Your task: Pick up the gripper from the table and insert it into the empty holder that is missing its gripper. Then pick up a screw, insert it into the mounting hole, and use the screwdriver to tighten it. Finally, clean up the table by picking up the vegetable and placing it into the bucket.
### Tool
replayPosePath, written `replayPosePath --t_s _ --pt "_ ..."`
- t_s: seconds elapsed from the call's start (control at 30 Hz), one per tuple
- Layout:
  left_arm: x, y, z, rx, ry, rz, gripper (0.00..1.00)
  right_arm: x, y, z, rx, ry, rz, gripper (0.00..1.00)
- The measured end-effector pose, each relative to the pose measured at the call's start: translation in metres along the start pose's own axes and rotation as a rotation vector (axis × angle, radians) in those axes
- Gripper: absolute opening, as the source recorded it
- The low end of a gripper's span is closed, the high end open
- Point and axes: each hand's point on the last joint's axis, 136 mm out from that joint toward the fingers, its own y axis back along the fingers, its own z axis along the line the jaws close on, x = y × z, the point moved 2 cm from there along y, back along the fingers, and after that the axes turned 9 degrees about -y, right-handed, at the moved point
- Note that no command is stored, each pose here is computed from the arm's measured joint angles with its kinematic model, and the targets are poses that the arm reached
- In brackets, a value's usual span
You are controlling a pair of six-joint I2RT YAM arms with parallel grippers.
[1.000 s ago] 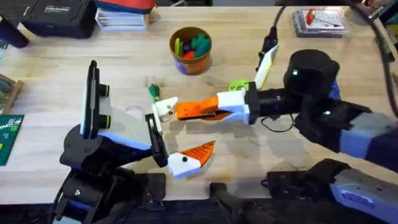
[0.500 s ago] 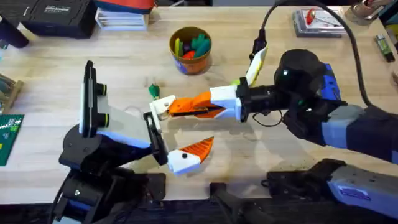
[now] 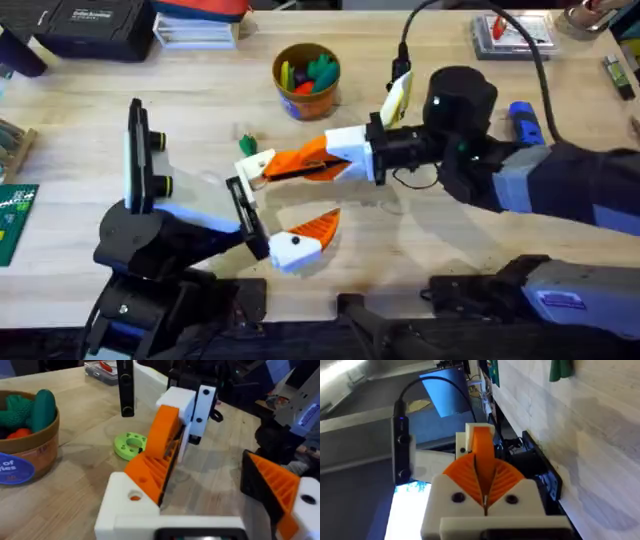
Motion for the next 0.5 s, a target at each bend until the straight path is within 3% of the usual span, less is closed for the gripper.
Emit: replayPosePath --t_s 0.5 --pt "-0.0009 0.0002 0.0048 -0.032 -0.008 -0.004 0.986 -0.0061 -0.0041 0.0068 -0.013 -0.003 -0.017 0.006"
